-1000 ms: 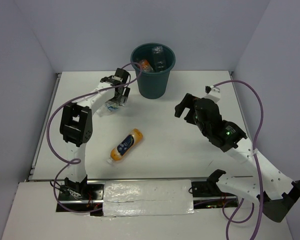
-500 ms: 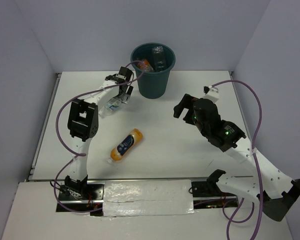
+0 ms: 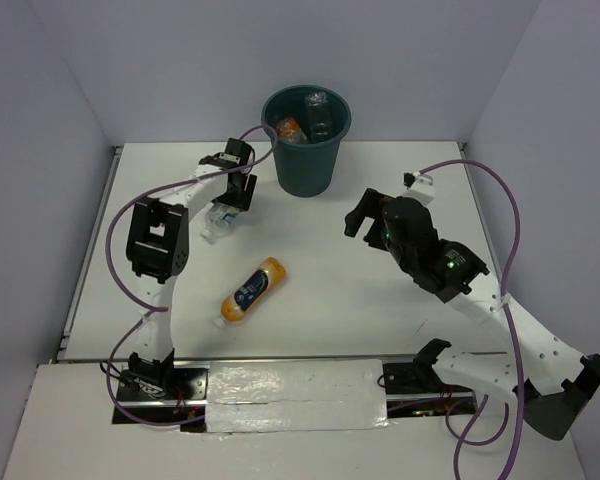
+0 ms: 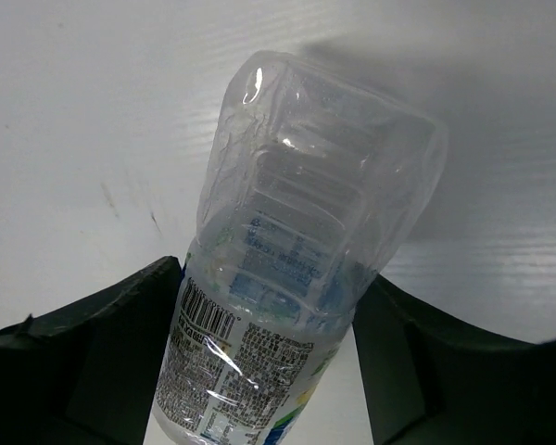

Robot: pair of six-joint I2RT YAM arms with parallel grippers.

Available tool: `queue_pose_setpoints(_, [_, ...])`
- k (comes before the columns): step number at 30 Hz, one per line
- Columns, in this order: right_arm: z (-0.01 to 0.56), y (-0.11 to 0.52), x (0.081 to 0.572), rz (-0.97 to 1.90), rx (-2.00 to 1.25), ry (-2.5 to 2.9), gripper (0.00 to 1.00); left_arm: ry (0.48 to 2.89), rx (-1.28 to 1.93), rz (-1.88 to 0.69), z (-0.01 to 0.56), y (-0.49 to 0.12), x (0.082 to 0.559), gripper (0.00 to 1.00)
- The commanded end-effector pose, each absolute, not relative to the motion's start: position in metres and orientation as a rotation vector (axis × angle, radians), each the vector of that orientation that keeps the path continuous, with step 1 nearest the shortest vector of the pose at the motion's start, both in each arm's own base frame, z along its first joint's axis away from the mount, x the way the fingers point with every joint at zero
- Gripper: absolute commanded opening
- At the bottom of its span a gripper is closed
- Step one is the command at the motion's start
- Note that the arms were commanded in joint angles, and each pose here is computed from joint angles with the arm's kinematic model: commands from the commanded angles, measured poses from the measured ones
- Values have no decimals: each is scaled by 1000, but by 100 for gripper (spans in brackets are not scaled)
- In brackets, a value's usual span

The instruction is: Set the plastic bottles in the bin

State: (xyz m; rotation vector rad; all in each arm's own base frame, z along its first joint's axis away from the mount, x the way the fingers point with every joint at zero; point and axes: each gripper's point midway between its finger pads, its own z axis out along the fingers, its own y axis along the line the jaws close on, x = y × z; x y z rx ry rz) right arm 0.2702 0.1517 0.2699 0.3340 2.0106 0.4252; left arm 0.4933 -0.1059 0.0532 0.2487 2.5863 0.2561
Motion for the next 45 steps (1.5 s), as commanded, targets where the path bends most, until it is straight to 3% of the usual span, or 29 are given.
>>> queue_pose_setpoints(1, [295, 156, 272, 474, 354, 1951, 100, 2553, 208, 116, 79, -121, 486, 78])
queue_pose_setpoints(5, [298, 156, 271, 473, 354, 1944, 100, 2547, 173, 67, 90, -121, 478, 54])
queue_pose_setpoints(7, [301, 154, 269, 474, 356, 1938, 100, 2539, 176, 18, 97, -125, 470, 51])
queue_pose_setpoints(13, [321, 154, 265, 499, 334, 1912, 100, 2349, 217, -268, 204, -150, 436, 52])
queue_pose_setpoints(19, [347, 170, 263, 596, 292, 1892, 100, 2050, 380, -737, 303, -199, 374, 52])
queue_pose_setpoints(23, [381, 201, 260, 755, 195, 1851, 100, 1911, 442, -953, 338, -221, 348, 51])
queue_pose_setpoints(31, [412, 258, 257, 929, 45, 1849, 100, 1814, 485, -1186, 356, -244, 332, 51])
queue_pose_setpoints(45, [402, 301, 321, 761, 196, 1970, 100, 1818, 481, -1215, 352, -245, 326, 50])
